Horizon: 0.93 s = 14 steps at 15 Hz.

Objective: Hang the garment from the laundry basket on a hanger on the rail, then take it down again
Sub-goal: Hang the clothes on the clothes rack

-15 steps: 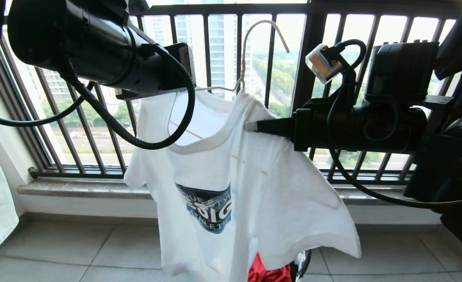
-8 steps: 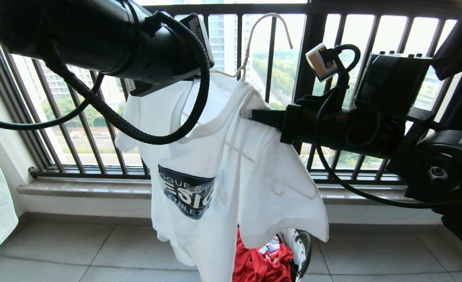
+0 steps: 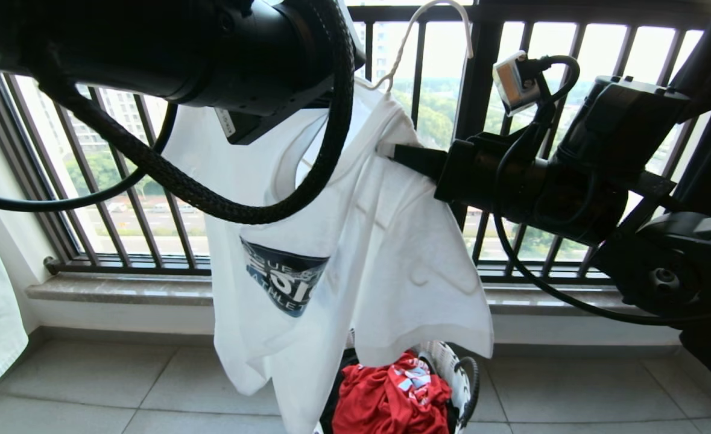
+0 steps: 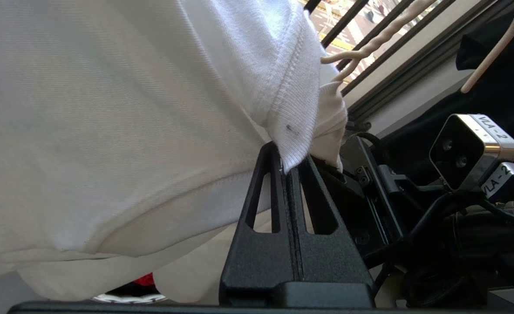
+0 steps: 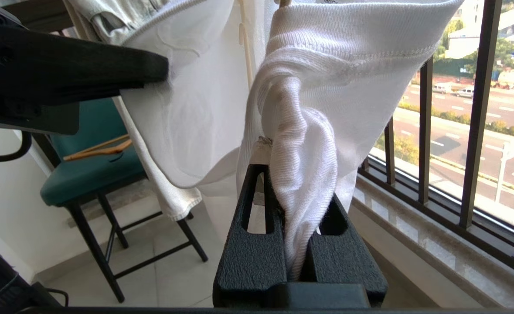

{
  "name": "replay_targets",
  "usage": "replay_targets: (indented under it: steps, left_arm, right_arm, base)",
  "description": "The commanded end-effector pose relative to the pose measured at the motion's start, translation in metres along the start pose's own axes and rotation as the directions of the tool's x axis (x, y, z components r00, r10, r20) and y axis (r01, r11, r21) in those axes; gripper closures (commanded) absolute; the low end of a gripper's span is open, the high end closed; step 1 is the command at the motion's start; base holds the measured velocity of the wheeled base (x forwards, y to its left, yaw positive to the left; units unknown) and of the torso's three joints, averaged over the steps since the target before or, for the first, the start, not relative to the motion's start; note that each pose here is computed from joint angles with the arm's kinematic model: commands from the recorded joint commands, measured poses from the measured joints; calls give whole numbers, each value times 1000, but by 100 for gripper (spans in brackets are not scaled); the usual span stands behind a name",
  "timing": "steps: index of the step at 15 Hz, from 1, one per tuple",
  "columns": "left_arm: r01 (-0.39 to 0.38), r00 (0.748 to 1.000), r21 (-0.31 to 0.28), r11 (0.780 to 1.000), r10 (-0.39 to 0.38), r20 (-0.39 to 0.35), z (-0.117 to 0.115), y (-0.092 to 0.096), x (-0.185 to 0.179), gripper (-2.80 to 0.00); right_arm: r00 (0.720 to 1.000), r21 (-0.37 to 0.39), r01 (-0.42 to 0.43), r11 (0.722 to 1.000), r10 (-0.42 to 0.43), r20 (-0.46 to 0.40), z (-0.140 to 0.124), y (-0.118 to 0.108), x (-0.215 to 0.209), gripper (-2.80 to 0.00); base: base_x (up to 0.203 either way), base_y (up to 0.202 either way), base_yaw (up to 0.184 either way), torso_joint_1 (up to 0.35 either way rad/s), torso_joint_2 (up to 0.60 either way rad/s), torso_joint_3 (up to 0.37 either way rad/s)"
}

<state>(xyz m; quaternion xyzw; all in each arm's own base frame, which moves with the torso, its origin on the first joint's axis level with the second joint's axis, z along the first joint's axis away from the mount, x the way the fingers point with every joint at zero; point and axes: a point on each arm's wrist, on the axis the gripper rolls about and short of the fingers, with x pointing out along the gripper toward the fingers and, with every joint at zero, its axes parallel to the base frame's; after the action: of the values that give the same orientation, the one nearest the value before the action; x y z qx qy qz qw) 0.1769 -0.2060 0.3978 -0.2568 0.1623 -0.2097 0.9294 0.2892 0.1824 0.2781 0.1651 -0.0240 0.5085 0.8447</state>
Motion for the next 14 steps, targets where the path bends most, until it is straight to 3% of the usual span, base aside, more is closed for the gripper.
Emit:
replay_targets:
  steps: [1, 3, 6, 9, 11, 14]
  left_arm:
    - [-22, 999, 1, 1000, 22, -41, -11, 2, 12, 0]
    - [-5, 997, -26, 1000, 3, -83, -19, 4, 17, 0]
    - [81, 995, -58, 995, -84, -51, -17, -2, 24, 0]
    - [70, 996, -60, 996, -73, -60, -21, -2, 30, 0]
    - [112, 994, -62, 992, -112, -7, -14, -7, 29, 0]
    - [159, 986, -9, 987, -159, 54, -7, -12, 26, 0]
  right_arm:
    - [998, -19, -13, 1000, 14, 55, 3, 1, -2, 0]
    - [999, -18, -7, 1000, 8, 52, 1, 0, -2, 0]
    - [1000, -2, -7, 1000, 7, 25, -7, -2, 4, 0]
    - [1000, 8, -16, 1000, 15, 18, -10, -1, 7, 0]
    - [999, 18, -33, 999, 33, 4, -16, 5, 10, 0]
    - [999, 20, -38, 999, 38, 3, -16, 7, 10, 0]
  base:
    - [0, 0, 0, 0, 0, 0]
    - [0, 0, 0, 0, 0, 0]
    - [0, 0, 0, 0, 0, 0]
    - [0, 0, 0, 0, 0, 0]
    - [0, 0, 0, 0, 0, 0]
    - [0, 0, 0, 0, 0, 0]
